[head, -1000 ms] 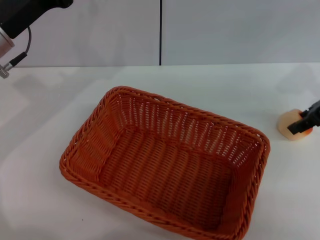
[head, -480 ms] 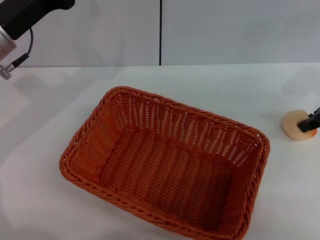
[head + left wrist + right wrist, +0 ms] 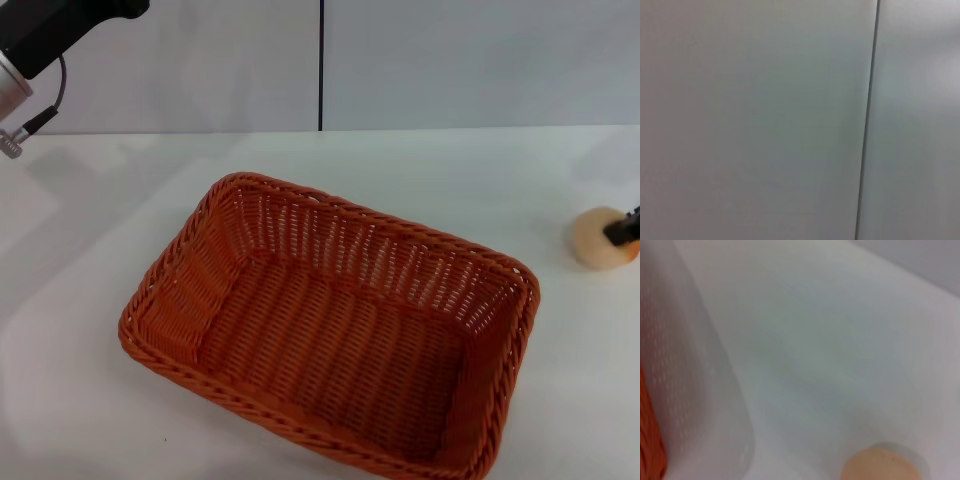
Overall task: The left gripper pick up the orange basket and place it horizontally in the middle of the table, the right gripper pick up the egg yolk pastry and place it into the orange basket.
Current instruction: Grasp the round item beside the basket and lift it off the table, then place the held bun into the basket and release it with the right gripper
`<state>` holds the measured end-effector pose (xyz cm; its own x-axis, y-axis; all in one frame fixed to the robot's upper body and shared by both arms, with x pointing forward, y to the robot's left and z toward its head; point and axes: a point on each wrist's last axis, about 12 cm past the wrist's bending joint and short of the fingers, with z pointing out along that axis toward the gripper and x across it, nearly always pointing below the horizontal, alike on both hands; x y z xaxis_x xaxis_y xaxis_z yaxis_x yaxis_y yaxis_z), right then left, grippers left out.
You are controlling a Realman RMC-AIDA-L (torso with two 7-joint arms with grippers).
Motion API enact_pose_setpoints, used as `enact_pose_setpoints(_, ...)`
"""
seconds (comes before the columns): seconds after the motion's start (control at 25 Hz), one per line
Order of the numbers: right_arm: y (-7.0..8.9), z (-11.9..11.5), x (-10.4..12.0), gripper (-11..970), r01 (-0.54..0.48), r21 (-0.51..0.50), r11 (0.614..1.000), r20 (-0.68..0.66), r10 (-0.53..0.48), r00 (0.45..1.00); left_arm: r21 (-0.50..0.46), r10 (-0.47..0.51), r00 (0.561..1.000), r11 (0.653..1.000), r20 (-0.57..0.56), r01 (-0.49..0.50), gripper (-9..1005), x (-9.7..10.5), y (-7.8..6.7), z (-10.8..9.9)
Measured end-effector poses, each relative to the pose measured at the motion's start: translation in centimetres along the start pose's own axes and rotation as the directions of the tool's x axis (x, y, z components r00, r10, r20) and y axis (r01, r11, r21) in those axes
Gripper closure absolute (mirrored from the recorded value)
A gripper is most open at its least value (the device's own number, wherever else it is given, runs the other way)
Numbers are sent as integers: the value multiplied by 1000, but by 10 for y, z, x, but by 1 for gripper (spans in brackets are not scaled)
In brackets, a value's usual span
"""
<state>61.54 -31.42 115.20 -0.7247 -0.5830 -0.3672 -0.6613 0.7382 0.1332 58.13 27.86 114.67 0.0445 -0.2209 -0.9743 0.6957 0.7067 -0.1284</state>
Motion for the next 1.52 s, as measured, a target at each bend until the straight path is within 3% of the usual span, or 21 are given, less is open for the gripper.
enact_pose_setpoints(0.16,-1,-10,-1,841,-11,-5,1000,53,11,999,0,0,1000,1000,0,0,318,0,0,0)
enact_pose_setpoints(0.36,5,-38,-7,862,21,-30,999,215,-14,977,2,-1,1000,1000,0,1,318,0,0,0)
enact_pose_setpoints(0.4,13,-52,-13,866,52,-34,998,303,-40,952,2,-2,1000,1000,0,2,318,0,0,0)
enact_pose_setpoints(0.52,25,-64,-19,882,100,-49,994,404,-72,912,5,-4,1000,1000,2,4,318,0,-1,0)
enact_pose_setpoints(0.6,47,-77,-30,892,202,-92,975,524,-125,843,7,-8,1000,1000,4,8,318,0,-1,0)
enact_pose_setpoints(0.64,47,-77,-30,898,202,-92,975,524,-125,843,7,-8,1000,1000,4,8,318,0,-1,0)
enact_pose_setpoints(0.76,70,-81,-42,906,322,-156,934,591,-173,788,9,-9,1000,1000,4,9,317,0,-1,0)
enact_pose_setpoints(0.8,83,-79,-52,908,390,-198,900,610,-198,767,15,-13,1000,1000,5,13,317,0,-3,1)
enact_pose_setpoints(0.84,83,-79,-52,909,390,-198,900,610,-198,767,15,-14,1000,1000,4,14,317,0,-3,1)
enact_pose_setpoints(1.0,102,-59,-72,916,462,-293,837,586,-225,779,13,-24,1000,1000,5,24,317,2,-3,0)
enact_pose_setpoints(1.2,113,-33,-80,915,476,-393,787,539,-222,813,9,-43,999,999,23,42,317,4,-2,-4)
enact_pose_setpoints(1.36,118,-21,-80,917,475,-446,758,474,-250,844,7,-45,999,999,26,44,317,4,-2,-5)
enact_pose_setpoints(1.52,119,-11,-79,920,422,-469,776,385,-250,888,7,-45,999,999,28,44,318,4,-2,-5)
